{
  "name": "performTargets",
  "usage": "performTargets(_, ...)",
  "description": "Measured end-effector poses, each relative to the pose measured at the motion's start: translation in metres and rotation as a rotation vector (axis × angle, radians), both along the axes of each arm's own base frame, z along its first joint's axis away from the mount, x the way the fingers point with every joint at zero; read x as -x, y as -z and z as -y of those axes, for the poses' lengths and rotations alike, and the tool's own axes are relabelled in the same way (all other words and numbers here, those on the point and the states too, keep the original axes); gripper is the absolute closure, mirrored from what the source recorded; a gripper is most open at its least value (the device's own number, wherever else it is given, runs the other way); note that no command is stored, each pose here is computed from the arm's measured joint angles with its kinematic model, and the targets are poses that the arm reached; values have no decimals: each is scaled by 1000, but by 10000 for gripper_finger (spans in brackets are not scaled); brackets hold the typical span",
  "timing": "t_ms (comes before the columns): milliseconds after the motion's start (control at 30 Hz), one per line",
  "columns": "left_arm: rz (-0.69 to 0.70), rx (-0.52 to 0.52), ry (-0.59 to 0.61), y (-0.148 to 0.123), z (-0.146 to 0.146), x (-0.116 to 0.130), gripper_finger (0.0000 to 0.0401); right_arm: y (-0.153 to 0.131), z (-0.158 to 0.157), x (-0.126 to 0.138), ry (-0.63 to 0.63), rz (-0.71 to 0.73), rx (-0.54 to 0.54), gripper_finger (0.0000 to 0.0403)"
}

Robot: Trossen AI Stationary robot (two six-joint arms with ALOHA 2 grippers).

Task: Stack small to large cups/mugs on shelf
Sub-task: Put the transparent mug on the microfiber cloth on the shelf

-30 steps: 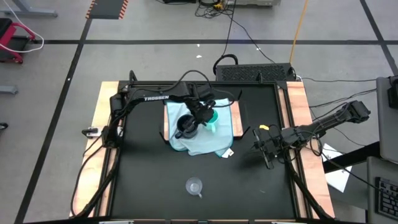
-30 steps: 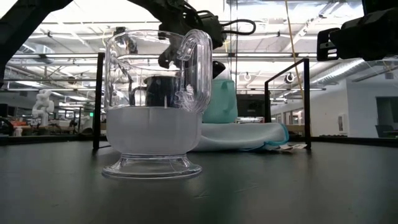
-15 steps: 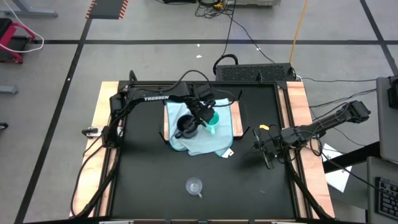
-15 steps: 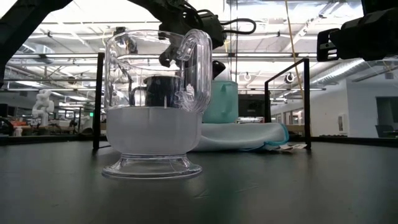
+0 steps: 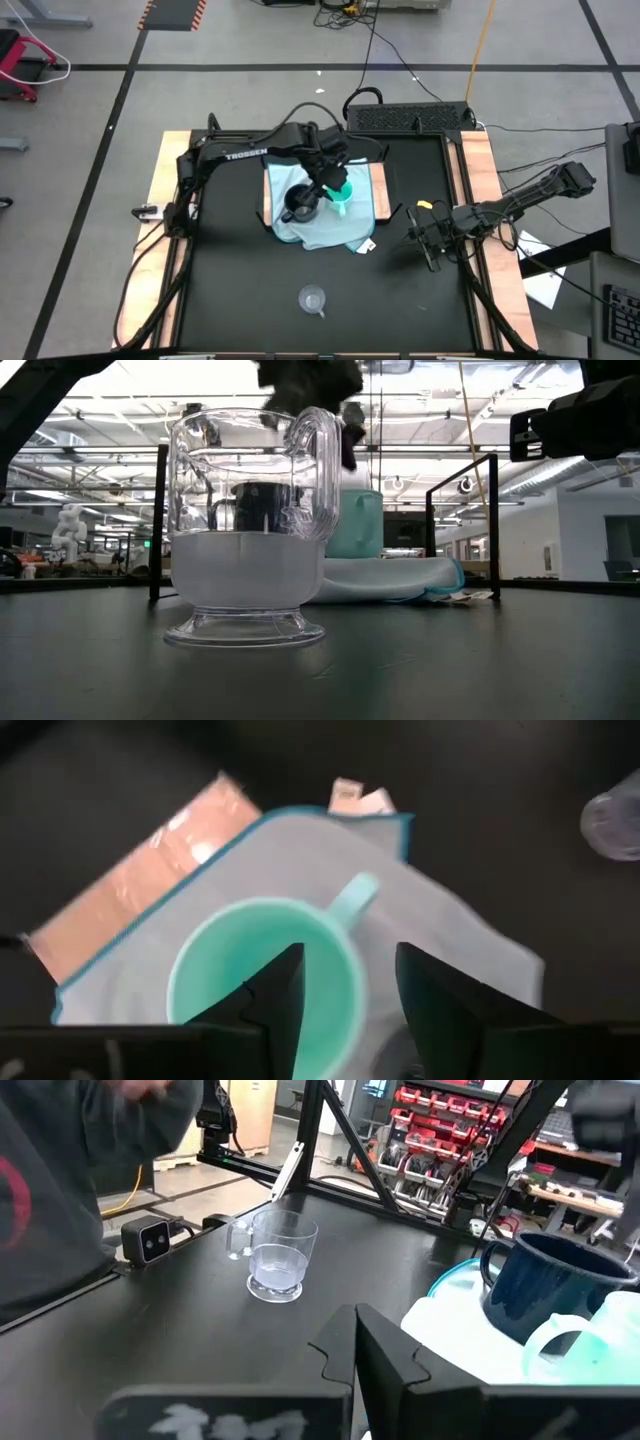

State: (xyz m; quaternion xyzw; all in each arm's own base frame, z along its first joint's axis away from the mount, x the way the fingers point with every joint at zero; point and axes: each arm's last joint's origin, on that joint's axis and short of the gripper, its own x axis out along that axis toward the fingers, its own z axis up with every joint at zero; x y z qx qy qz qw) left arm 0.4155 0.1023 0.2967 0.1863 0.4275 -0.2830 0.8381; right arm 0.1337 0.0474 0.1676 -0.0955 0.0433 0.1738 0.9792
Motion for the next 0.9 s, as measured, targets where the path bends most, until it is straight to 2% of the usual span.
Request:
performTargets(133,10,-2,23,-28,11,4,269,0,0,0,1,-5,-4,403)
performTargets(333,-25,8,43,-57,25,26,387,0,0,0,1,-6,-4,403)
performTargets(600,-30,27,62,-93,56,62,399,1,0,0,0,-13,-1,403)
performTargets(700,27,18,80,-107,68,79,400,2,0,0,0,-22,2,403)
performTargets(900,187,-19,3,-121,80,117,400,2,0,0,0,-22,2,403)
